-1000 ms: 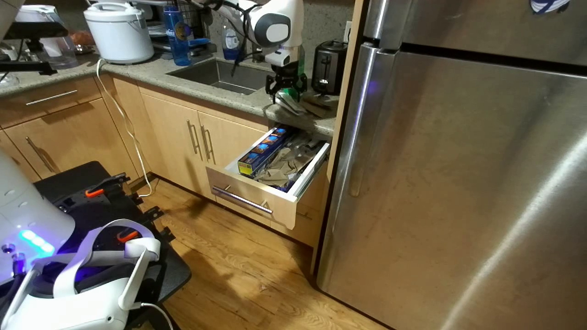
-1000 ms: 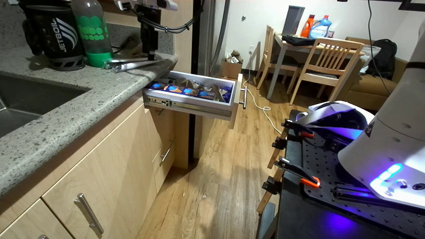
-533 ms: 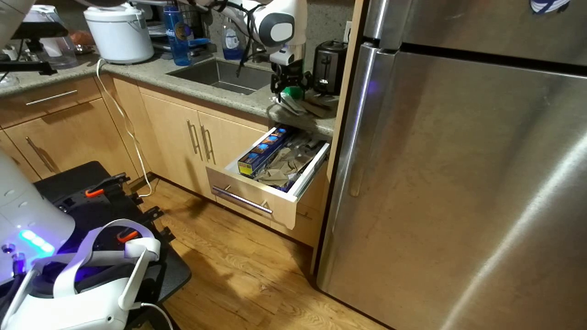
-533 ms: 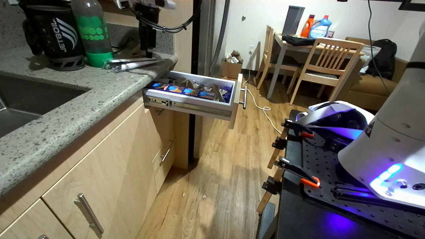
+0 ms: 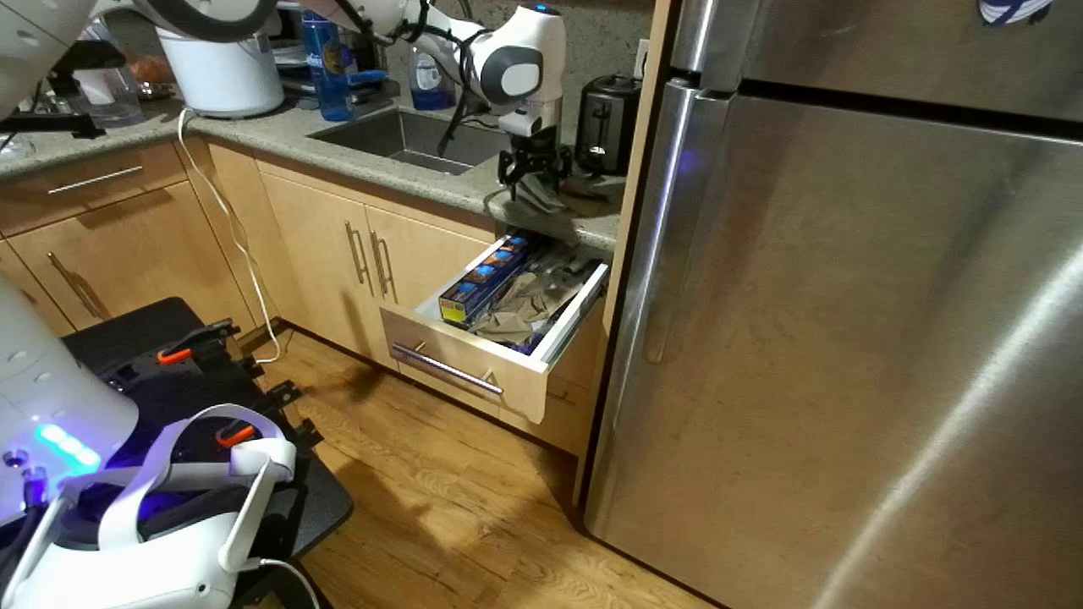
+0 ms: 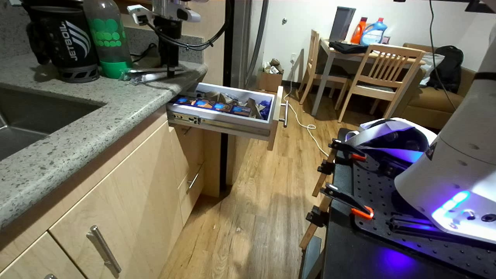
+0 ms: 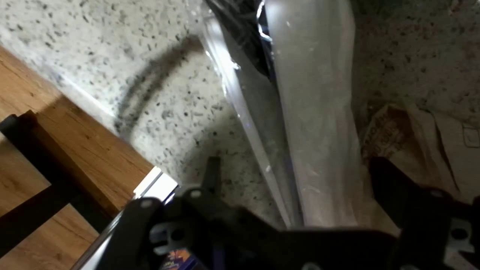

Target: Pick up the white and brown objects from the counter and place them in the drawer

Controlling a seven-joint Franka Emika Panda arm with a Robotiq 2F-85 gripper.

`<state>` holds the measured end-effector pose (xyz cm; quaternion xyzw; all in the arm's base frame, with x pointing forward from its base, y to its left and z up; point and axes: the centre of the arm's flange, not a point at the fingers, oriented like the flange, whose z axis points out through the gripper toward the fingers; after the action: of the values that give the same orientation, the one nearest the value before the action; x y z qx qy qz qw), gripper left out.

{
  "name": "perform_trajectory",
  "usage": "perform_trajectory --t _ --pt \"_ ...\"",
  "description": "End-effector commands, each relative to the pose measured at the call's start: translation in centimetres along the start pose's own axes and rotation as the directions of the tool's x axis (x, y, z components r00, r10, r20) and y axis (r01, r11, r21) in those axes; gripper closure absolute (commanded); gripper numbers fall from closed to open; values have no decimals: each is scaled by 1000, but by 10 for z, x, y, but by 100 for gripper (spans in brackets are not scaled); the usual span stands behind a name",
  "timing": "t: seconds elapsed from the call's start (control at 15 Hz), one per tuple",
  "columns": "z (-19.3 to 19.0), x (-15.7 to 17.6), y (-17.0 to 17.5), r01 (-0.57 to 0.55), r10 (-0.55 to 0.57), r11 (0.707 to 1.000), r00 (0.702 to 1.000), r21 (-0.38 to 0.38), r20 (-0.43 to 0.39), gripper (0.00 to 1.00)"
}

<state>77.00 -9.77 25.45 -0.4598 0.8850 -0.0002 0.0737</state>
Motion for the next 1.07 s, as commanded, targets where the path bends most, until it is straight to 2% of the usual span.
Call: perform_trajectory --t 0.0,0.13,0.2,0.27,0.8,0.93,1.0 --pt "10 -10 -10 5 -5 1000 1000 -17 -2 0" --pt "14 -9 -11 4 -4 1000 1000 -20 -4 0" --pt "14 -8 -12 1 -1 1000 1000 -19 -5 25" --pt "12 -7 -13 2 -2 1000 1000 -21 -5 26" --pt "-8 3 -14 -12 12 1000 1000 -17 9 88" --pt "-15 10 -14 -20 20 1000 1000 -10 15 99" --pt "-20 15 -12 -24 24 1000 1000 -9 20 100"
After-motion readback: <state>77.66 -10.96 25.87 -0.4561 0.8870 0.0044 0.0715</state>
